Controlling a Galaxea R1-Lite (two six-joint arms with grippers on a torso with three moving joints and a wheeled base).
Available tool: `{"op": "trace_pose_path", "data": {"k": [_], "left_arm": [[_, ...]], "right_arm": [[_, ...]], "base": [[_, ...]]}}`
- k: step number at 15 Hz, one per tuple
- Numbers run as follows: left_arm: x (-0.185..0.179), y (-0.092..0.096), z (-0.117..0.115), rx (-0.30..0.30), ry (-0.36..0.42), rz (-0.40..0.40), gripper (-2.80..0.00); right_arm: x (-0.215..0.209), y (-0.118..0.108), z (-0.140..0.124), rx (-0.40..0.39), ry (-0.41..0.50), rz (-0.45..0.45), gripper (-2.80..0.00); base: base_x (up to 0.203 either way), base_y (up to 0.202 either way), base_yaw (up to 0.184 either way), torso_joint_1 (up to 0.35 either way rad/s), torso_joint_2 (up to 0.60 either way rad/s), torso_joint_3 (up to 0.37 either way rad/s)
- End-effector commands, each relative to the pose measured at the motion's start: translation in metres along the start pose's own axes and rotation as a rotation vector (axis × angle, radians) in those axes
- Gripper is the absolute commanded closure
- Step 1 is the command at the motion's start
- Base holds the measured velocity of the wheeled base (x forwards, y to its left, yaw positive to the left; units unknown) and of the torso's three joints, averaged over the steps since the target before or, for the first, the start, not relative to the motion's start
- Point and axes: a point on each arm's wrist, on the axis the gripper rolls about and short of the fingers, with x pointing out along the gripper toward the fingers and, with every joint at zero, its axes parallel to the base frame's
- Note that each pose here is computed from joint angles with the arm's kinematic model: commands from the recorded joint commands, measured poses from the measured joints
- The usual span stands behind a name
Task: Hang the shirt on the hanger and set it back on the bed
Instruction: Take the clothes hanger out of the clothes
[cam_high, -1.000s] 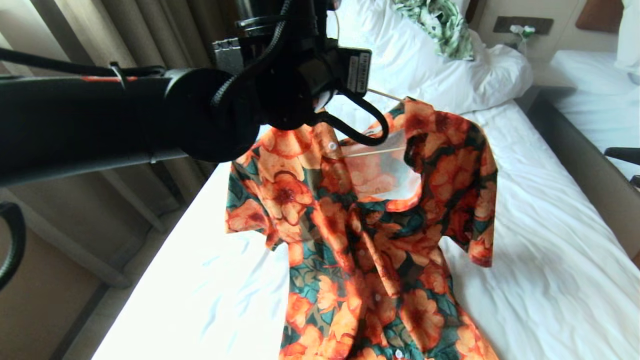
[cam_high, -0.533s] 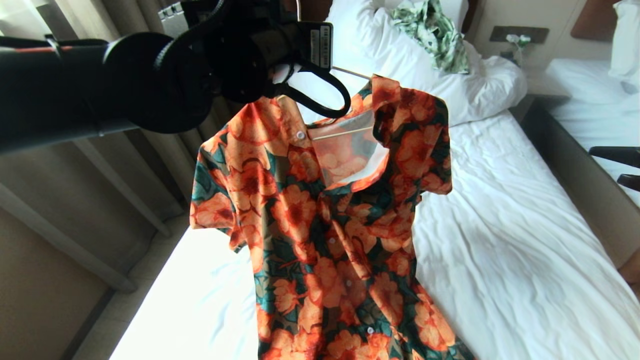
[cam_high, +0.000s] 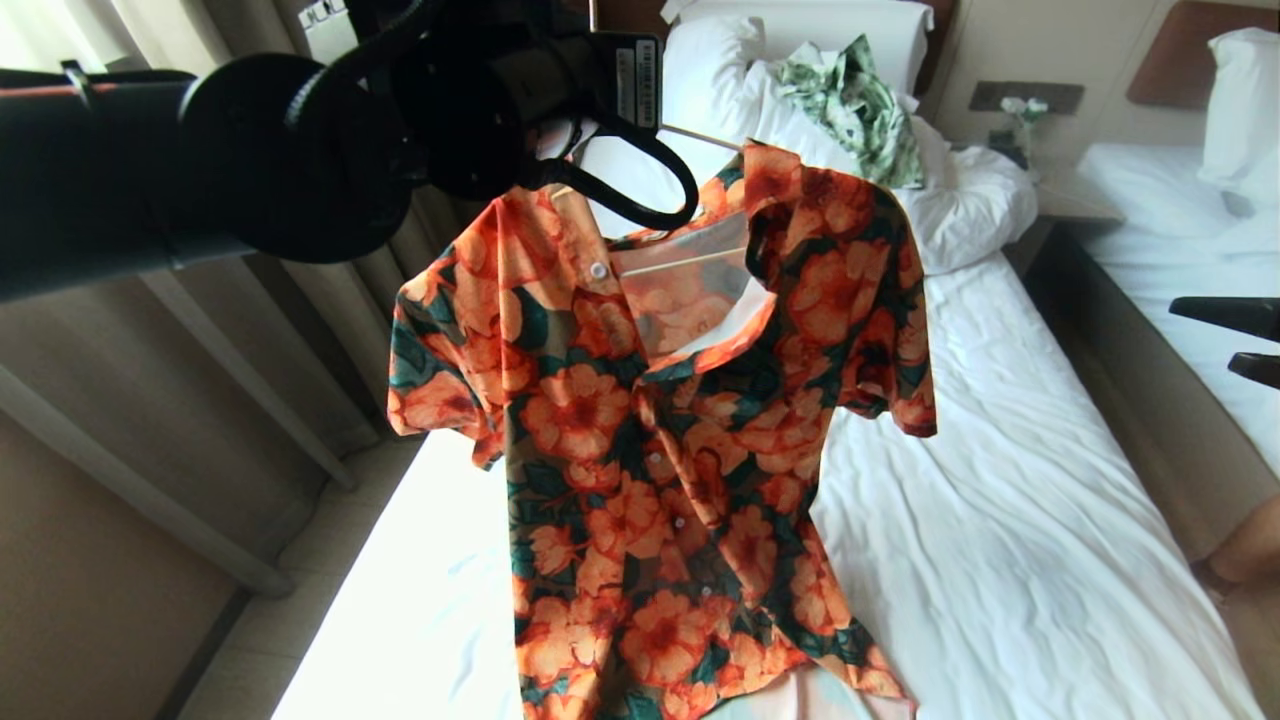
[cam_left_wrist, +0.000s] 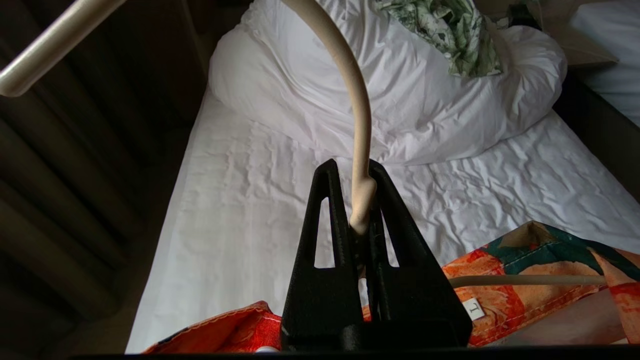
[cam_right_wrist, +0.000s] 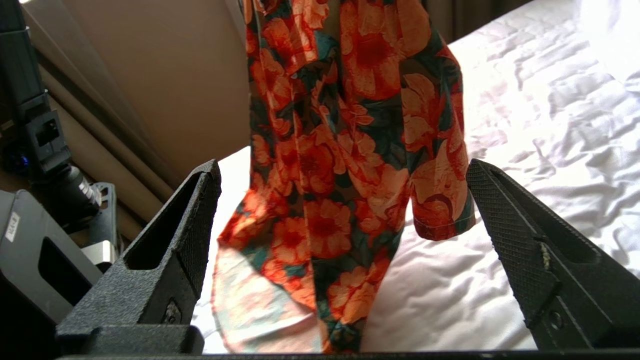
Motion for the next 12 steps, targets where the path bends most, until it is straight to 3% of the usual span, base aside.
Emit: {"op": "trace_pose_path", "data": {"k": [1,2,12], "left_arm": [[0.0001,-0.0009,-0.0004,0.001,0.001,0.001,0.00],[0.0001,-0.0009,-0.0006,0.002,0.002,0.002,0.00],[-0.0006,-0.0010,0.0003,0.000,0.000,0.002,0.00]], "right_arm": [[0.0009,0.0010,-0.0012,0.000,0.006,0.013,-2.80],[0.0009,0.0013,-0.0019,0.001,0.008,0.015,0.00],[0.0059,0.0029,-0.0013,0.004,0.007,0.035,0.00]], "base": [[0.000,0.000,0.000,0.238,-0.61,-0.375],[0.000,0.000,0.000,0.245,-0.61,-0.372],[0.000,0.000,0.000,0.161,-0.38,-0.228]]}}
